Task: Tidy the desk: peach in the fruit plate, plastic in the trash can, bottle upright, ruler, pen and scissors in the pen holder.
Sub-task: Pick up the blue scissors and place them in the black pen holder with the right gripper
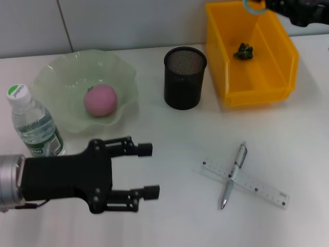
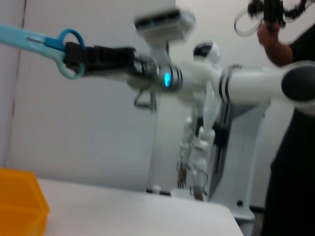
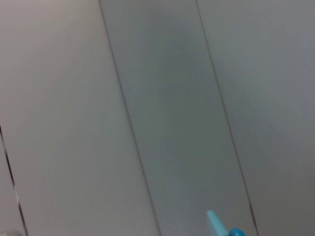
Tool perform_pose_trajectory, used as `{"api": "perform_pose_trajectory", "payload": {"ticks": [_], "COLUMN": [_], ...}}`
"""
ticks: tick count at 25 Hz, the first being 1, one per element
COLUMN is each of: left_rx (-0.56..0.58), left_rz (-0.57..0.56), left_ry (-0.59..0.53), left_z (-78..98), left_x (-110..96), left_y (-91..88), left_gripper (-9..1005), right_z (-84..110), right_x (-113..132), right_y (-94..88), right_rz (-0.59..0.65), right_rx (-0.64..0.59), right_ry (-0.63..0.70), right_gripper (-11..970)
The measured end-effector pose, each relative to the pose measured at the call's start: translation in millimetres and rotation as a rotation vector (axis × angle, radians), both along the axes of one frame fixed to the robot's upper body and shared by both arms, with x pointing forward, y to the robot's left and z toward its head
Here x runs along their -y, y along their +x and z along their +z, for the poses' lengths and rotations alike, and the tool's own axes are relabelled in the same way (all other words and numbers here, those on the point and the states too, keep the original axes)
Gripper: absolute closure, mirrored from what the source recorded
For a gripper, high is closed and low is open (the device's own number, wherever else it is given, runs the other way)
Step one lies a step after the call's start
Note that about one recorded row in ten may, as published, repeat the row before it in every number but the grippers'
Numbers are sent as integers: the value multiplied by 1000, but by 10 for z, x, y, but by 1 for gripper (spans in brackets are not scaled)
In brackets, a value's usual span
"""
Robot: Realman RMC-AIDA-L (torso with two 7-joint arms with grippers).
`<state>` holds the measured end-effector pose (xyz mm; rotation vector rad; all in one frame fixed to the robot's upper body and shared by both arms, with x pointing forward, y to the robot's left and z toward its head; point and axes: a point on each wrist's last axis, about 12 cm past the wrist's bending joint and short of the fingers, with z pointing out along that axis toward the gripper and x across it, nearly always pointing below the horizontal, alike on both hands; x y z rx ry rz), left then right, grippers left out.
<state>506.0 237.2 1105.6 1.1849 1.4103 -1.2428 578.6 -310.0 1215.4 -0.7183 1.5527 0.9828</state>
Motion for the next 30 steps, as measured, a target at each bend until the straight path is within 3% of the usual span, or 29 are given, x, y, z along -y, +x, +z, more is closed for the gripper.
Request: {"api": "perform_pose_trajectory", "payload": {"ticks": [2,3,5,12,21,30], "left_rx": [-1,-1,16,38,94,115], "left_rz": [-7,-7,-31,-31,29,42], "left_ry": [17,17,54,68,55,50], "left_z": [-29,-29,-106,-142,-167,-167], "left_x": [14,14,83,65,-34,-44], "left_y": [-15,-15,-54,-87,-111,-110], "left_gripper": [210,210,210,210,210,210], "right_z": [217,217,399,702,879,858], "right_x": [-8,-8,-32,-186,-447,-660], "right_y": [75,75,153,389,594,801], "right_rz": [-16,-16,-41,-63,-84,-95], "right_rx": [-100,-100,-160,-305,-397,-427], "right_ry": [-144,-144,-240,-461,-656,-763], "right_gripper": [874,874,875,876,876,876]}}
